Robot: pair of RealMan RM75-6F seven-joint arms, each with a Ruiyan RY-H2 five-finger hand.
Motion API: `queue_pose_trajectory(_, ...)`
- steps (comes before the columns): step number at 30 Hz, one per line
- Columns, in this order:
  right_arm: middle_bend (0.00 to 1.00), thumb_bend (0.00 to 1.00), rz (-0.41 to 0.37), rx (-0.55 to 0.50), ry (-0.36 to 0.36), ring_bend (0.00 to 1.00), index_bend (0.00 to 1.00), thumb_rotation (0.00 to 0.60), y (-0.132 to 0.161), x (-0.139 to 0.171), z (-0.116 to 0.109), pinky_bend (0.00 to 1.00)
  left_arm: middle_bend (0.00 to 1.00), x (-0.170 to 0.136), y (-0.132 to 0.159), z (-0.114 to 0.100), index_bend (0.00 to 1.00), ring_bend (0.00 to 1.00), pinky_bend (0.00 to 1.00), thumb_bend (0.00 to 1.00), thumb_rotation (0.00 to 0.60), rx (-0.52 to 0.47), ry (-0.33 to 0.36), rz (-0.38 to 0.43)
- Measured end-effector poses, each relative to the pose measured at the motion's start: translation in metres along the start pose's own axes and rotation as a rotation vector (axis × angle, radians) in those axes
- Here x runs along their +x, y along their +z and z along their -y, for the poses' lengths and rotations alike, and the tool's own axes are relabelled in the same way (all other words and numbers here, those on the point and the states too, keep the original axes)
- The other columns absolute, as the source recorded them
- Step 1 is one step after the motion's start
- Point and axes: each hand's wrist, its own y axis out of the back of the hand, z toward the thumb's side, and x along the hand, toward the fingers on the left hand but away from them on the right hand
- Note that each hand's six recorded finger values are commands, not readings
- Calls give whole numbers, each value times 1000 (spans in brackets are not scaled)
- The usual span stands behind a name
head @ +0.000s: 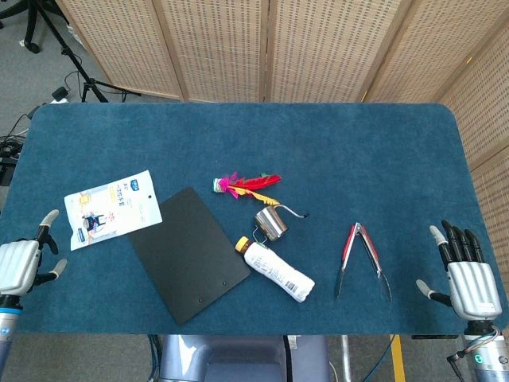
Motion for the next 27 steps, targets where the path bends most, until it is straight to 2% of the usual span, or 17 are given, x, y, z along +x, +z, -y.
queue_pose_trajectory(2, 0, 207, 0, -1, 0, 0, 0, 600, 0, 0, 0, 0, 715, 8, 0, 3, 0, 821, 610, 536, 600, -14, -50, 2)
queue_pose_trajectory(8, 0, 207, 0, -2, 7, 0, 0, 600, 1, -2, 2, 0, 718, 30, -2, 7, 0, 838, 632, 621, 600, -45, -209, -11)
queue_pose_trajectory(12, 0, 208, 2, -2, 12, 0, 0, 600, 0, -3, 3, 0, 718, 42, 1, 9, 0, 851, 648, 786, 600, -101, -325, -22)
queue_pose_trajectory(15, 0, 208, 2, 0, 15, 0, 0, 600, 0, -3, 4, 0, 718, 50, 5, 9, 0, 860, 658, 862, 600, -152, -402, -29)
queue_pose_trajectory(21, 0, 208, 0, 5, 17, 0, 0, 600, 1, -3, 6, 0, 718, 65, 9, 9, 0, 865, 667, 903, 600, -222, -514, -52)
queue_pose_trajectory(27, 0, 208, -3, 4, 16, 0, 0, 600, 1, -3, 5, 0, 718, 79, -1, 8, 0, 865, 677, 912, 600, -240, -564, -95)
